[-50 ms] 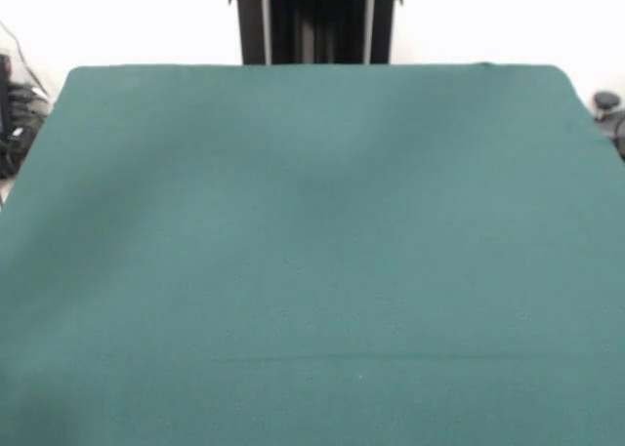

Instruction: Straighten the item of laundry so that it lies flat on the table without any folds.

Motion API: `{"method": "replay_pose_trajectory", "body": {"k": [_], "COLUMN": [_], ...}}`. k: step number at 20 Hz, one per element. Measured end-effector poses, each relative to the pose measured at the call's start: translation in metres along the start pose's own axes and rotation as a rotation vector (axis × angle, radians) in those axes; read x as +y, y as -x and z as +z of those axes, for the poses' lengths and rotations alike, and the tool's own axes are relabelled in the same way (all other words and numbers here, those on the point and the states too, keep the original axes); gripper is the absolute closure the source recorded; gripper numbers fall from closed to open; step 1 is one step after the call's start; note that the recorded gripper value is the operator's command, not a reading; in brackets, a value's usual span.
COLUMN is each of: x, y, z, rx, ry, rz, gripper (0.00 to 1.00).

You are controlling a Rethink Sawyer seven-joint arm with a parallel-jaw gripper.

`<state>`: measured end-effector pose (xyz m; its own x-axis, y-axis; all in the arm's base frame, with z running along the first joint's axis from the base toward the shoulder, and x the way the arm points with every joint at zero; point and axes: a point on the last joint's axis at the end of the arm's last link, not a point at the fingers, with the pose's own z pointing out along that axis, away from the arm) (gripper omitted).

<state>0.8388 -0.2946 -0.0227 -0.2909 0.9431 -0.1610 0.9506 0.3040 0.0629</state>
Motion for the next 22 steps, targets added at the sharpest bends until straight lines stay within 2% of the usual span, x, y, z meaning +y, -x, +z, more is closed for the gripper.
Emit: {"method": "replay_pose_trajectory", "body": {"k": [7,22], "x": [0.0048,0.006], "y": [-0.0046,-0.0057], "z": [0.0003,-0.0003], "rx": [0.017,0.018], "ry": [0.018,0.02], "rz": [0.007,0.006], "gripper": [0.0,0.0]}}
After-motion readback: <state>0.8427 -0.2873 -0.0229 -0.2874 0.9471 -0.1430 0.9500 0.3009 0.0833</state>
